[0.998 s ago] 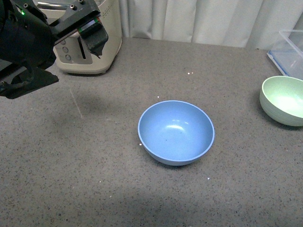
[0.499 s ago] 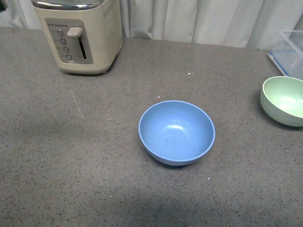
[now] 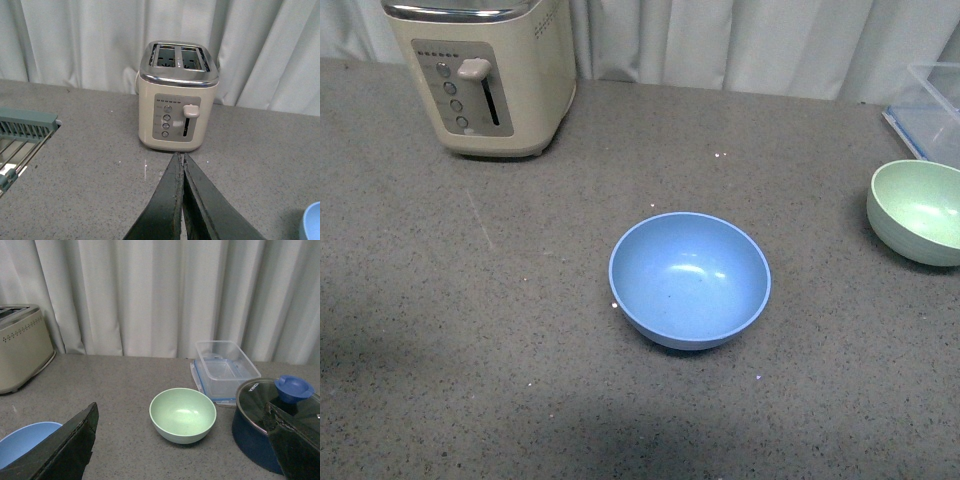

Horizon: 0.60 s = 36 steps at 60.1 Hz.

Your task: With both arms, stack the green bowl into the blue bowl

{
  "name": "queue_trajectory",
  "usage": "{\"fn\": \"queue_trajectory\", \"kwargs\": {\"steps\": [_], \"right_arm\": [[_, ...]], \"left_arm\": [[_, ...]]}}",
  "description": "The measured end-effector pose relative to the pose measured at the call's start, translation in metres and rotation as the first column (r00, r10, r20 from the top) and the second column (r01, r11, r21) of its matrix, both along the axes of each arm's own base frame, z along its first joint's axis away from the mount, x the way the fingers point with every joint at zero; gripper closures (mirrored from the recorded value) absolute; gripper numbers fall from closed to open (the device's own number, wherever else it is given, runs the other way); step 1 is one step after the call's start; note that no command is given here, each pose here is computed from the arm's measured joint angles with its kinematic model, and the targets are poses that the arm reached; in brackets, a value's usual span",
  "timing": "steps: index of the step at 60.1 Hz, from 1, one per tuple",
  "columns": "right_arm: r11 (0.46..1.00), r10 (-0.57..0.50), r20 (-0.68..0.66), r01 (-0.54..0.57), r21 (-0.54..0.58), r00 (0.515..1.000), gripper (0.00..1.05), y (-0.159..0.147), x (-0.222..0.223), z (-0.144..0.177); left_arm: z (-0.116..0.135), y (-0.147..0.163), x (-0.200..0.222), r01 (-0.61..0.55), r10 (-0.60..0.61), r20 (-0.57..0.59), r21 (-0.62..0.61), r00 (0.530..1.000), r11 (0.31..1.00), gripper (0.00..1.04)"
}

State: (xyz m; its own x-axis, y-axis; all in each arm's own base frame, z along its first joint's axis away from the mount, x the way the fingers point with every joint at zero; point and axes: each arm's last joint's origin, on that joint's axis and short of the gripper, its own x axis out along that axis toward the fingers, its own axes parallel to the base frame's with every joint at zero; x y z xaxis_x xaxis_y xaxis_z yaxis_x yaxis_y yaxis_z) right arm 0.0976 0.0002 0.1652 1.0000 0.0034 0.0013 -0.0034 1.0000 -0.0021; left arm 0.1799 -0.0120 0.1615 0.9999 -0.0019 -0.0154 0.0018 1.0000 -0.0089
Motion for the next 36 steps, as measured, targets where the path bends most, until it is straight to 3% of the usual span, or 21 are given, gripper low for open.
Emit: {"fn": "queue_trajectory", "kwargs": {"steps": [36], "right_arm": [[1.000, 0.000, 0.000, 0.000, 0.000, 1.000, 0.09, 0.000, 0.000, 0.000]], "left_arm": [[0.006, 0.012, -0.040, 0.000, 0.000, 0.019, 0.002, 1.000, 1.000, 1.01]]}}
